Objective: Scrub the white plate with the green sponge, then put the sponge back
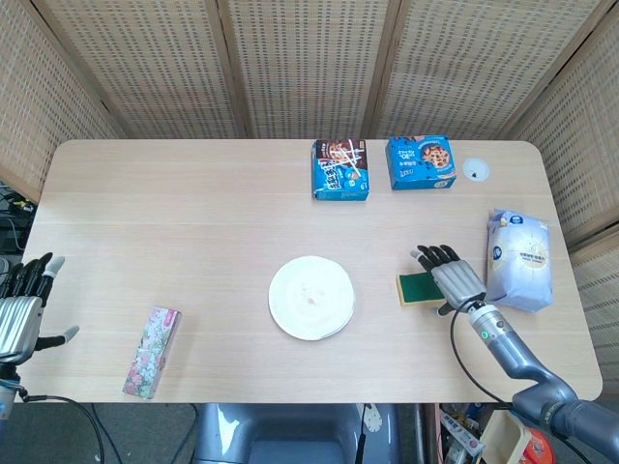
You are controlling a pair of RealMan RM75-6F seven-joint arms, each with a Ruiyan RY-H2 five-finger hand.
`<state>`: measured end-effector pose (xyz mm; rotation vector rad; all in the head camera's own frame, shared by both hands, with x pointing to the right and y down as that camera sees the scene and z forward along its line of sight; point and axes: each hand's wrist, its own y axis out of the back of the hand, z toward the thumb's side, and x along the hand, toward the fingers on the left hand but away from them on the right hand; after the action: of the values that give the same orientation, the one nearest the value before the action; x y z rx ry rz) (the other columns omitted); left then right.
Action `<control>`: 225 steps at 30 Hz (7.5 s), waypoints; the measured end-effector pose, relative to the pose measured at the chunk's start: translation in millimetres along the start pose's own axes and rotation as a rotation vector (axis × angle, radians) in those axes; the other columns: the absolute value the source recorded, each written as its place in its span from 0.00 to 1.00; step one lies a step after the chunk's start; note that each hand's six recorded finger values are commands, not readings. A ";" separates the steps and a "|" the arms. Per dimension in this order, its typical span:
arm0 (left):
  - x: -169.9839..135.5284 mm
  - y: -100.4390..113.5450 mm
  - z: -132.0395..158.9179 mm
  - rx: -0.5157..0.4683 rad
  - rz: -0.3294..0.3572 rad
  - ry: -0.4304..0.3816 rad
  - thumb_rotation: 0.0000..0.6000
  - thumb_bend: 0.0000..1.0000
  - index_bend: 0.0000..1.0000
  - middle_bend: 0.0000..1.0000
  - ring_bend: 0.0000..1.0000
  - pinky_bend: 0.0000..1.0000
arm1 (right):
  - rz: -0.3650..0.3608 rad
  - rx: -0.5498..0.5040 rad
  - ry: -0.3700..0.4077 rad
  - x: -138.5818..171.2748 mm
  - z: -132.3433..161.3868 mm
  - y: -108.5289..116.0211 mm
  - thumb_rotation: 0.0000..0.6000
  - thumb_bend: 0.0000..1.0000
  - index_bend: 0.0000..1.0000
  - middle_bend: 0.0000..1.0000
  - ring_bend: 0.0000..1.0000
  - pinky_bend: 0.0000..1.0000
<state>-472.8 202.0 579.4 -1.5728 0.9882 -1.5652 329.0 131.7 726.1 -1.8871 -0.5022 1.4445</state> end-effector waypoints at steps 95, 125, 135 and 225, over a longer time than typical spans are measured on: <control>17.2 -26.2 -9.7 0.016 -0.112 0.053 1.00 0.00 0.00 0.00 0.00 0.00 | -0.421 1.443 0.625 -82.4 290.0 5.8 1.00 0.41 0.57 0.58 0.40 0.62; 18.3 -27.1 -11.2 0.010 -0.123 0.054 1.00 0.00 0.00 0.00 0.00 0.00 | -0.425 1.498 0.629 -77.0 290.7 -1.9 1.00 0.41 0.61 0.62 0.42 0.62; 19.7 -31.4 -8.0 0.018 -0.137 0.047 1.00 0.00 0.00 0.00 0.00 0.00 | -0.396 1.494 0.627 -72.1 285.0 5.1 1.00 0.41 0.62 0.62 0.42 0.62; 20.8 -37.0 -8.9 0.015 -0.163 0.053 1.00 0.00 0.00 0.00 0.00 0.00 | -0.371 0.783 0.546 -85.1 280.3 68.9 1.00 0.42 0.63 0.62 0.43 0.57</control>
<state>-480.6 201.2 622.1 -1.6434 0.8928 -1.7296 30.5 109.4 695.8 -1.3564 0.0041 0.6753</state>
